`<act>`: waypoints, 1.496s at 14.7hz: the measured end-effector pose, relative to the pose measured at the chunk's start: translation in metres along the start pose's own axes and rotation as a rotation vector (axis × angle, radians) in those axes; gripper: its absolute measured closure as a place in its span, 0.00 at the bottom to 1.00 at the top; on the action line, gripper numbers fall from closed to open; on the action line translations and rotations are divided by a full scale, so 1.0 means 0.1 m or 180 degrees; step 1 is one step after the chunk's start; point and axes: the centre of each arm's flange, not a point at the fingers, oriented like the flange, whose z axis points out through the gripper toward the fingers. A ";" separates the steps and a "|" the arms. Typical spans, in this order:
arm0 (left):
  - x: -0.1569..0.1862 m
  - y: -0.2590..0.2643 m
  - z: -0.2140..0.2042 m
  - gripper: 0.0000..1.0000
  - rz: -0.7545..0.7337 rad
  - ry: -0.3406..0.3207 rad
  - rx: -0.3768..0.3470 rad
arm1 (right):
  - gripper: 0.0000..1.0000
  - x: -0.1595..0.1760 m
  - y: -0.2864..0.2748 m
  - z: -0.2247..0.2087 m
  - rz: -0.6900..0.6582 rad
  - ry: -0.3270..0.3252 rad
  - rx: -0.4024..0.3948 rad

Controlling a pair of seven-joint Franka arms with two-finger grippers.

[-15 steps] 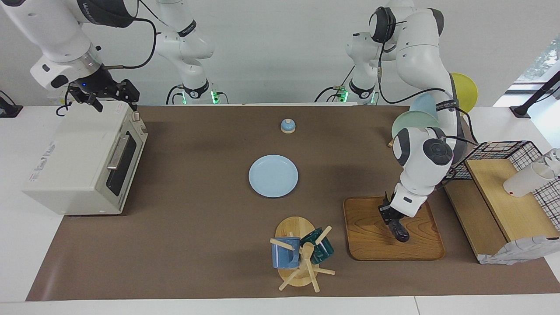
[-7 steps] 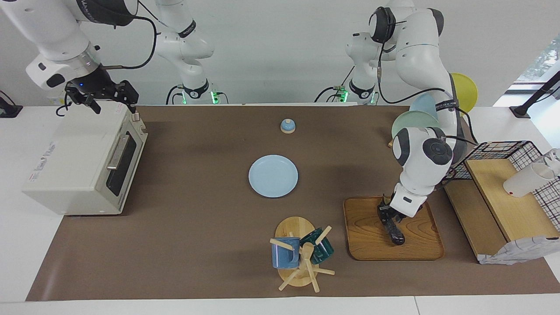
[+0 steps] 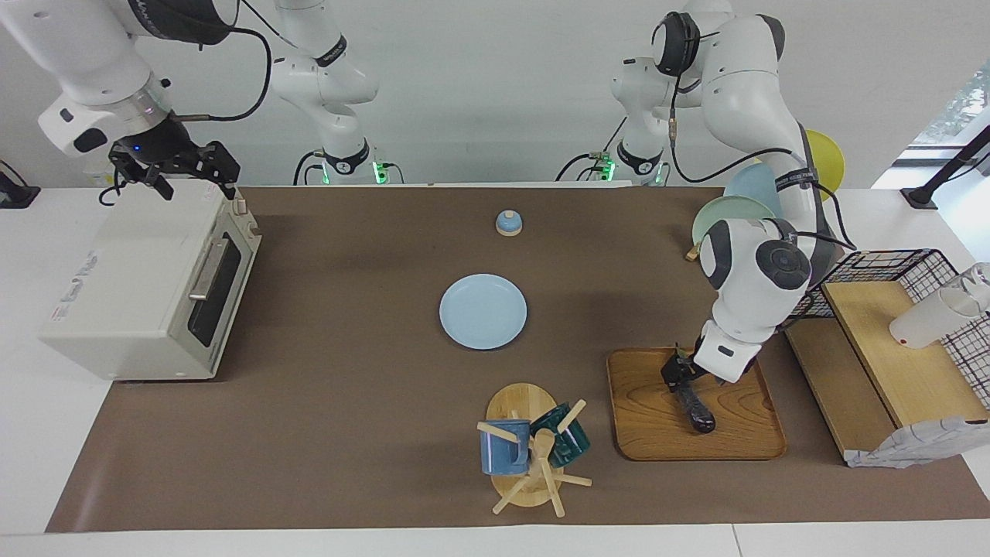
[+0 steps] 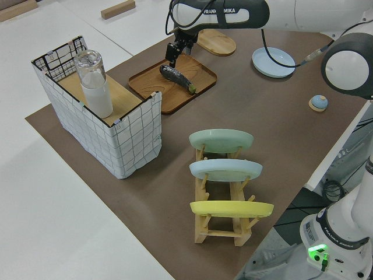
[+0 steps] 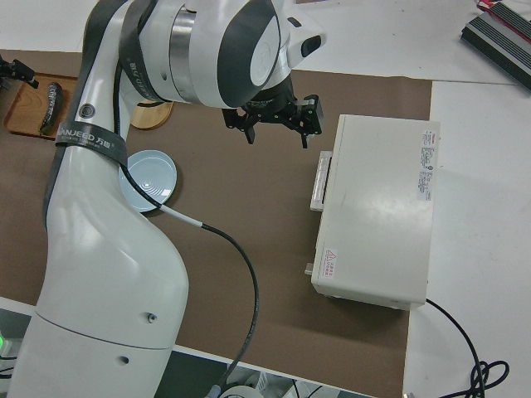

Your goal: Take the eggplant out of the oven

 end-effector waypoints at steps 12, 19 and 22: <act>-1.25 -0.33 -1.26 0.00 0.0038 -0.0353 0.0026 | 0.00 -0.06 -0.08 0.02 -0.0044 -0.0029 0.0003; -1.37 -0.48 -1.31 0.00 -0.0017 -0.0441 0.0049 | 0.00 -0.05 -0.05 0.06 -0.0027 -0.0042 0.0006; -1.41 -0.44 -1.50 0.00 0.0020 -0.0549 0.0076 | 0.00 -0.05 -0.05 0.07 -0.0029 -0.0046 0.0007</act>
